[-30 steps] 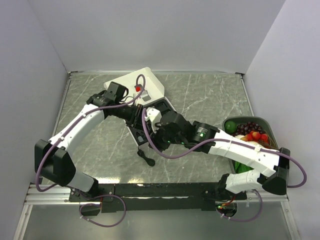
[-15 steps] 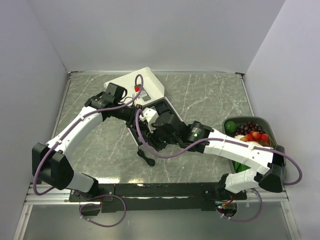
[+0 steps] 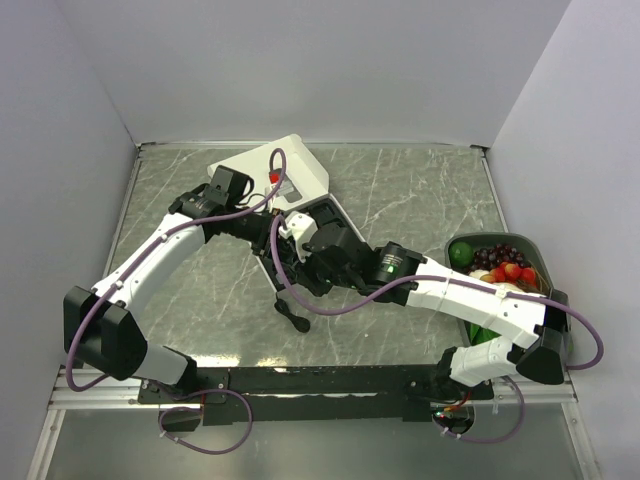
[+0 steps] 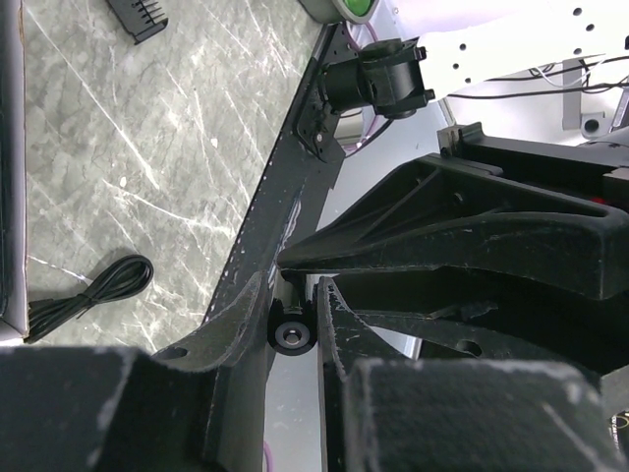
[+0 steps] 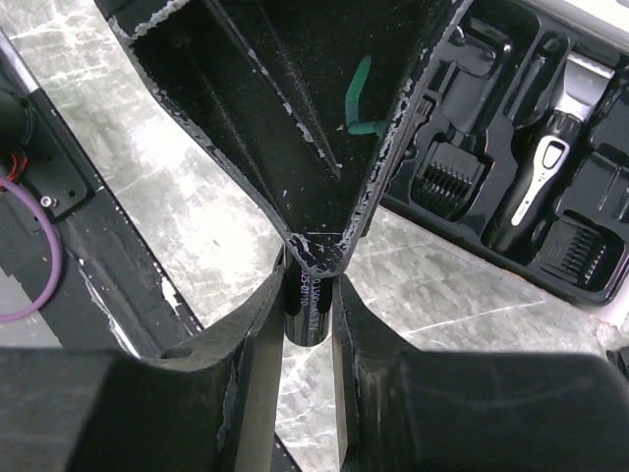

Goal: Sort the hair-cutting tools

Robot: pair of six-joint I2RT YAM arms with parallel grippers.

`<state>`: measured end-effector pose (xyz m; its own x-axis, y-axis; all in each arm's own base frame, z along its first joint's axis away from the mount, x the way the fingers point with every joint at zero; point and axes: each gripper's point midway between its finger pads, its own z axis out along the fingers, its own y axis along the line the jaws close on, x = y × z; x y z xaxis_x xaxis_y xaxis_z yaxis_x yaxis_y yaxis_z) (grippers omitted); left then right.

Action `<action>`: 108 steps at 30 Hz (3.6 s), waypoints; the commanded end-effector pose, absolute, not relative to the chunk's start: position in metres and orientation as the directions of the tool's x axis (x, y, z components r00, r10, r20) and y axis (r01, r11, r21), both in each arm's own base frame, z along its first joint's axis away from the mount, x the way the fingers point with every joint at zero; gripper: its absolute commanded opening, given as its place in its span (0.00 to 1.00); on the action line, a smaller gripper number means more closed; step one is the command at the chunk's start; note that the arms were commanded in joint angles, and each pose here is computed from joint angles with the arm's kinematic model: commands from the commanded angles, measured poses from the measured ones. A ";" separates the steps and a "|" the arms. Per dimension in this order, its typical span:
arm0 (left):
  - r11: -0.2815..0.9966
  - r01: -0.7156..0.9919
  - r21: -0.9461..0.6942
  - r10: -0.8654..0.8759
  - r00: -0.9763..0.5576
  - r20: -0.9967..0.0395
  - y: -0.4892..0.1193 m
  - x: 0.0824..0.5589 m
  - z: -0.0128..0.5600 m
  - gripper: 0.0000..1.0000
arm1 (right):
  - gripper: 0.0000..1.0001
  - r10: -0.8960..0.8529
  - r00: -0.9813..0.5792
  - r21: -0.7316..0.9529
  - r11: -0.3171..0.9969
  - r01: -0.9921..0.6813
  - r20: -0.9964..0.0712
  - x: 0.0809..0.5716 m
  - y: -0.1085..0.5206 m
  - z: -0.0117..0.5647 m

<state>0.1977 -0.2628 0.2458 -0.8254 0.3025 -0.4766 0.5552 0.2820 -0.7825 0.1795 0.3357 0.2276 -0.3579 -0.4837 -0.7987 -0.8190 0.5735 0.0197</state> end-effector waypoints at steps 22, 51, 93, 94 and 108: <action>0.889 0.149 -0.434 -0.223 -0.685 -0.693 -0.157 0.282 0.262 0.97 | 0.06 -0.465 -0.527 0.043 0.720 -0.693 -0.712 0.298 0.345 0.201; 0.930 -0.023 -0.368 -0.292 -0.655 -0.697 -0.111 0.247 0.240 0.97 | 0.15 -0.573 -0.607 -0.025 0.738 -0.674 -0.550 0.397 0.357 0.100; 0.927 0.004 -0.376 -0.274 -0.677 -0.683 -0.118 0.248 0.232 0.96 | 0.38 -0.476 -0.562 -0.062 0.797 -0.601 -0.677 0.418 0.357 0.166; 0.927 0.004 -0.376 -0.274 -0.677 -0.683 -0.118 0.248 0.232 0.97 | 0.33 -0.476 -0.563 -0.063 0.798 -0.599 -0.675 0.419 0.356 0.167; 0.930 -0.003 -0.368 -0.273 -0.675 -0.685 -0.116 0.248 0.233 0.96 | 0.06 -0.500 -0.598 -0.047 0.790 -0.612 -0.626 0.415 0.361 0.131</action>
<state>0.2463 -0.1146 0.2222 -0.7009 -0.2626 -0.6632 -0.0183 0.9361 -0.3513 0.4095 0.3558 0.1177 -0.6166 -0.5173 -0.5935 -0.6126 0.7888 -0.0510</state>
